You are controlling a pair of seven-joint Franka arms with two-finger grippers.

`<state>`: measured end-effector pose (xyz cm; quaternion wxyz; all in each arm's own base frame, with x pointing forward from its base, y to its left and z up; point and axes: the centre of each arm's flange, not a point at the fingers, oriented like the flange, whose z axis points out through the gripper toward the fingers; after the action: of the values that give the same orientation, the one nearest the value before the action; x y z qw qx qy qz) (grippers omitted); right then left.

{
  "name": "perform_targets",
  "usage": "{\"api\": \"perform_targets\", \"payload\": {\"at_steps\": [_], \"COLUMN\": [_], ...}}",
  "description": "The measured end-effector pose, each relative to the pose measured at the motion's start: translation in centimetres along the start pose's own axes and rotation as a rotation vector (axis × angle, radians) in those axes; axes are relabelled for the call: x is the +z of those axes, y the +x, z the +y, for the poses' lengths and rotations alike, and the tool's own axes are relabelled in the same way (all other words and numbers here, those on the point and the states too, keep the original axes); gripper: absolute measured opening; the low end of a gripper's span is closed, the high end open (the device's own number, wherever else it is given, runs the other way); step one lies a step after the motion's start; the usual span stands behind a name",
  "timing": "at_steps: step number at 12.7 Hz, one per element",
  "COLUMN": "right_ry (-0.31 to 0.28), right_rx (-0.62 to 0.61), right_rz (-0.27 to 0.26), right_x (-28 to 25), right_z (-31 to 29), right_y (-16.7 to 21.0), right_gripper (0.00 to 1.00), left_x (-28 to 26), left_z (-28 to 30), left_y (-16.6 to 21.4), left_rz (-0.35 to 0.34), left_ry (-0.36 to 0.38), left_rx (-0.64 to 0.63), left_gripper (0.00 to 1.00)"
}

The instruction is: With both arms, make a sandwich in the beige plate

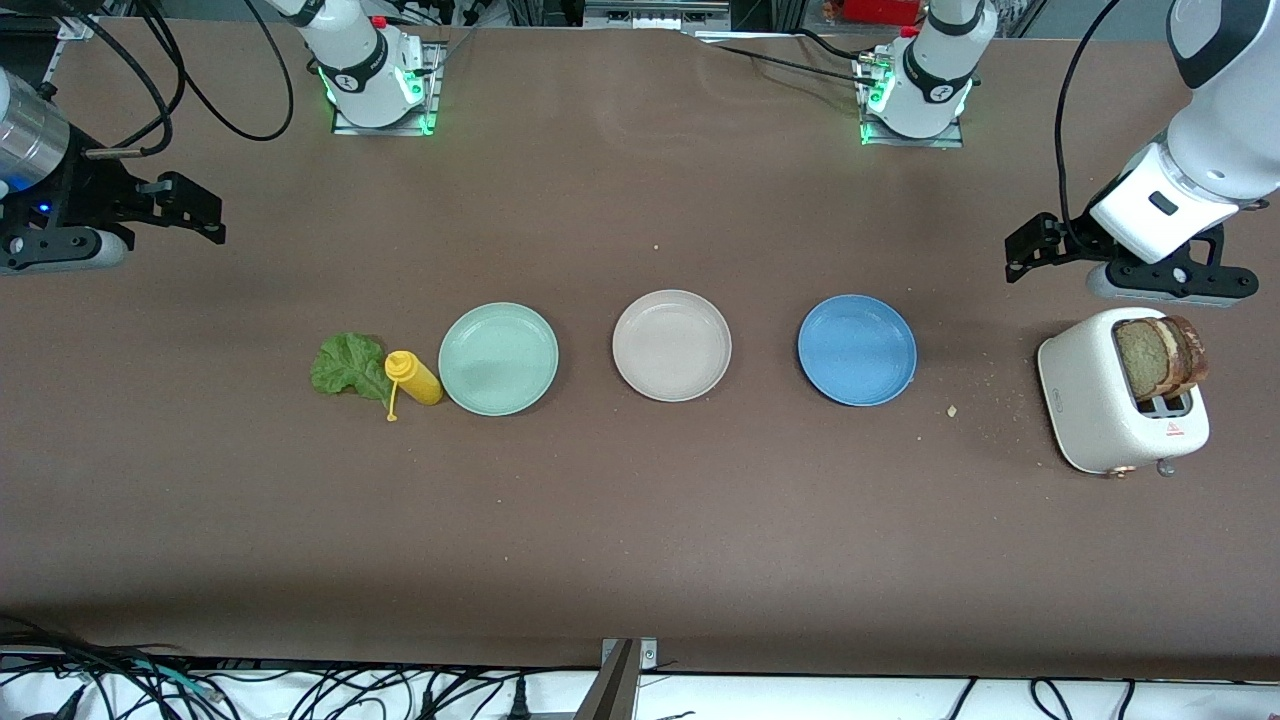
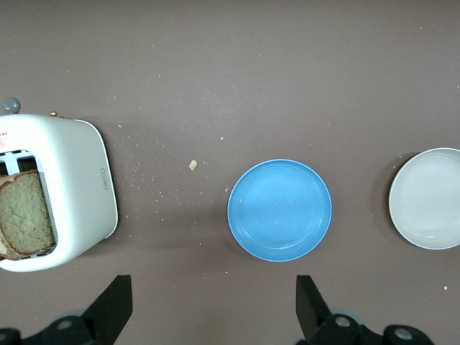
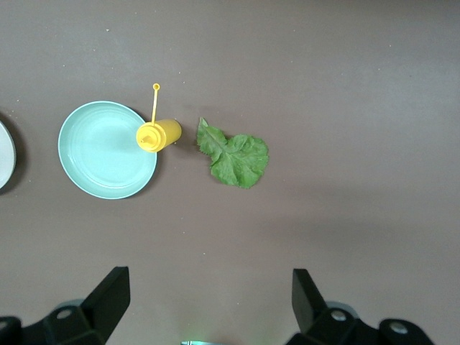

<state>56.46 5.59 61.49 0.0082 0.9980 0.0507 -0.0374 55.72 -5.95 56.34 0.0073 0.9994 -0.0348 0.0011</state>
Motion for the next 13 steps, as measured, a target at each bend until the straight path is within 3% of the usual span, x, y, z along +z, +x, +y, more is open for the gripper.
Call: {"api": "perform_targets", "payload": {"at_steps": [13], "right_ry": [0.0], "right_rx": [0.0], "right_rz": [0.005], "right_x": [-0.19], "right_z": [-0.01], "right_y": [0.01], "right_gripper": [1.0], "left_x": [-0.39], "left_z": [0.17], "left_y": [0.14], "left_rz": [0.011], "left_ry": [-0.001], "left_rx": [0.003], "left_gripper": [1.0]}}
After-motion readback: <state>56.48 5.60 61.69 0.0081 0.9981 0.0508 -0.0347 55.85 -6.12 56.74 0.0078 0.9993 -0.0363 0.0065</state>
